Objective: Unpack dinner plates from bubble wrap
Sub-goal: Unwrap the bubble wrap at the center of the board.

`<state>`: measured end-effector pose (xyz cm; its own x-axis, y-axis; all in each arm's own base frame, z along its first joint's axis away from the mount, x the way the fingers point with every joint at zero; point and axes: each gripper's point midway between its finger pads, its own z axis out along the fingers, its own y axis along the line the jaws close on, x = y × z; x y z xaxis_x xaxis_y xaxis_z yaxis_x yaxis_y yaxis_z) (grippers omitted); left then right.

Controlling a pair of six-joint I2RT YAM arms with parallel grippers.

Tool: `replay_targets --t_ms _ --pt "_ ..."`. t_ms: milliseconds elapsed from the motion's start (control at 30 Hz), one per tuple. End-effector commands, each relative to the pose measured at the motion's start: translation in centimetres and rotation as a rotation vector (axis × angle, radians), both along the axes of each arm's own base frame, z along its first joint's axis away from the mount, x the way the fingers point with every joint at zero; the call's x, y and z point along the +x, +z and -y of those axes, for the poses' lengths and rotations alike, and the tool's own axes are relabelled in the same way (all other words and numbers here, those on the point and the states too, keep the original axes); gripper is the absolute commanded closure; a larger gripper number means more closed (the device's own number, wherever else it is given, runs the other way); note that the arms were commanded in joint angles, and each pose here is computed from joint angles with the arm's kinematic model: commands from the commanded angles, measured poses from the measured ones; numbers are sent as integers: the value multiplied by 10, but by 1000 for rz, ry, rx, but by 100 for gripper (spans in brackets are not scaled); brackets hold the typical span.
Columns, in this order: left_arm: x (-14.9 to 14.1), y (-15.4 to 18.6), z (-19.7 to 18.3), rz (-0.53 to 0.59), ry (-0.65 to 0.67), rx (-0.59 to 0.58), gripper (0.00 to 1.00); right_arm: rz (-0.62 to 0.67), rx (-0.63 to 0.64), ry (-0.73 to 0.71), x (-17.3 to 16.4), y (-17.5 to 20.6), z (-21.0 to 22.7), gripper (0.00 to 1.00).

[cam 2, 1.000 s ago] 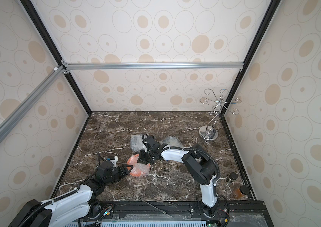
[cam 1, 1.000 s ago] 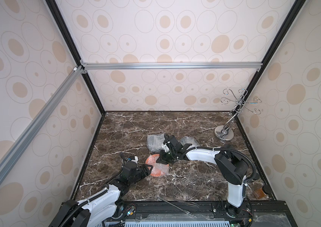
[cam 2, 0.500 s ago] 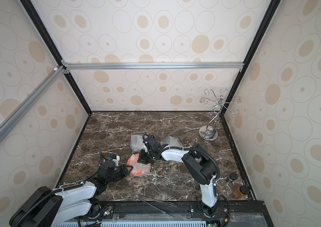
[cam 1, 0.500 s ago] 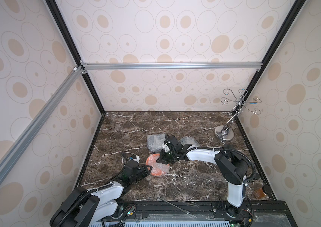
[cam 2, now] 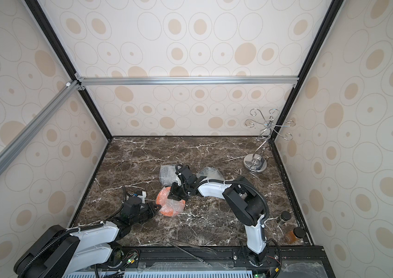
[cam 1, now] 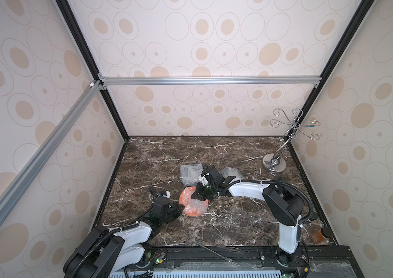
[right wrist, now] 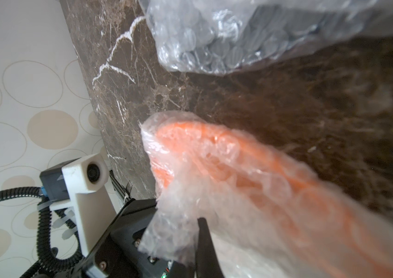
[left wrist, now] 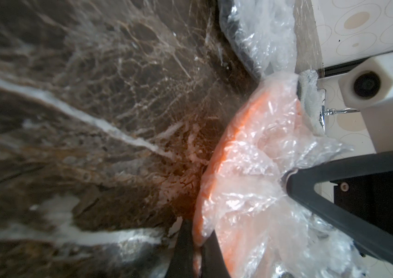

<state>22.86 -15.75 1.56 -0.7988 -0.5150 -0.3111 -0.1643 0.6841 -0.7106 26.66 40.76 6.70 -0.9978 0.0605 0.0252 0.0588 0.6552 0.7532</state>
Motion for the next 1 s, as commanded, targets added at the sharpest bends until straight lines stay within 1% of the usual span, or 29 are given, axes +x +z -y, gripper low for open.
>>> replay_targets --t_ms 0,67,300,467,600,967 --pt "-30 -40 -18 -164 -21 136 100 17 197 51 -3 49 -27 100" --pt "-35 -46 -21 -197 -19 157 100 19 237 67 -5 60 -31 100" --pt "-40 -54 -29 -245 1 200 100 0 376 103 -10 87 -40 100" --pt "-43 -56 -33 -269 7 225 100 1 401 99 -10 93 -33 100" --pt "-46 -59 -36 -290 13 240 100 -7 463 82 -7 102 -29 100" --pt "-50 -64 -41 -319 27 262 100 0 562 72 -1 128 -19 100"
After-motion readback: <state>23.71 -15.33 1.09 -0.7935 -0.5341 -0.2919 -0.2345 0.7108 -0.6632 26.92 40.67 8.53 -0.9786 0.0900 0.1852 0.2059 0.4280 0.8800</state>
